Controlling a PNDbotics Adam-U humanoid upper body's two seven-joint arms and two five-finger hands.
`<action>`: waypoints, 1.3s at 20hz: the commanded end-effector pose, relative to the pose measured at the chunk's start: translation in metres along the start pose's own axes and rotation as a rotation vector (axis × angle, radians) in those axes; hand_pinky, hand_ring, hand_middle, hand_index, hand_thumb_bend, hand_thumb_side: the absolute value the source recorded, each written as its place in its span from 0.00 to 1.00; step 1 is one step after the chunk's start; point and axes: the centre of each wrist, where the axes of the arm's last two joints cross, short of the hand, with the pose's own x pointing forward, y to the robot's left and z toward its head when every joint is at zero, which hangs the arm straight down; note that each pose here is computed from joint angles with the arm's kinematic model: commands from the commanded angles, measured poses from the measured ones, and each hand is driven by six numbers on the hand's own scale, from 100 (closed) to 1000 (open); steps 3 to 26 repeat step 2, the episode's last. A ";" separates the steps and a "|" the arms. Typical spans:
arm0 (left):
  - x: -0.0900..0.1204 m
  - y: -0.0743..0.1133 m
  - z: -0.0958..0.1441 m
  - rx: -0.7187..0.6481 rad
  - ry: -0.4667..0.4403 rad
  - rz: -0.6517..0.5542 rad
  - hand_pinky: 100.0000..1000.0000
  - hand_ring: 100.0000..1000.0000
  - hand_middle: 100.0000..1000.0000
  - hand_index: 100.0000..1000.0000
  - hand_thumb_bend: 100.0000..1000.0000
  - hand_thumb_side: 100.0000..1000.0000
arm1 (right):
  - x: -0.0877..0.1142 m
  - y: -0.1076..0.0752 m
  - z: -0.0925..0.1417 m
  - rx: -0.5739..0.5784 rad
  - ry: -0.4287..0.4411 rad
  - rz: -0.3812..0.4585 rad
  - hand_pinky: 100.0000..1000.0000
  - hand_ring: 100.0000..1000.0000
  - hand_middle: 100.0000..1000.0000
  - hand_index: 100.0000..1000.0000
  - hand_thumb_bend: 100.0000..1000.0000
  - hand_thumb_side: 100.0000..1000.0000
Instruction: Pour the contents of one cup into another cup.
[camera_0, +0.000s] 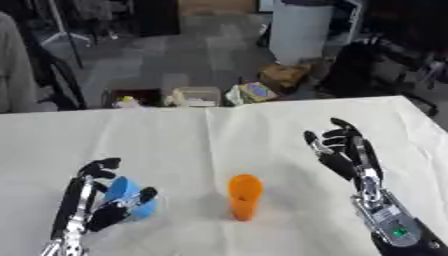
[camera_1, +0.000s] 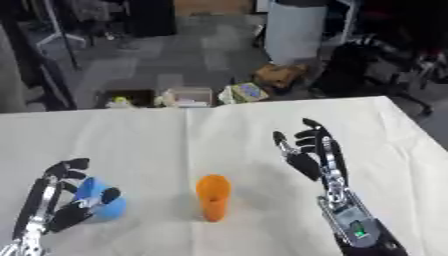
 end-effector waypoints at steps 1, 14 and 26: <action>0.009 0.030 -0.006 0.067 -0.058 -0.043 0.56 0.73 0.74 0.82 1.00 0.69 | 0.009 -0.008 -0.006 -0.020 -0.031 -0.006 0.62 0.60 0.56 0.88 0.42 0.39; 0.012 0.037 -0.007 0.104 -0.068 -0.023 0.55 0.73 0.74 0.82 1.00 0.70 | 0.009 -0.008 -0.006 -0.020 -0.031 -0.006 0.62 0.60 0.56 0.88 0.42 0.39; 0.012 0.037 -0.007 0.104 -0.068 -0.023 0.55 0.73 0.74 0.82 1.00 0.70 | 0.009 -0.008 -0.006 -0.020 -0.031 -0.006 0.62 0.60 0.56 0.88 0.42 0.39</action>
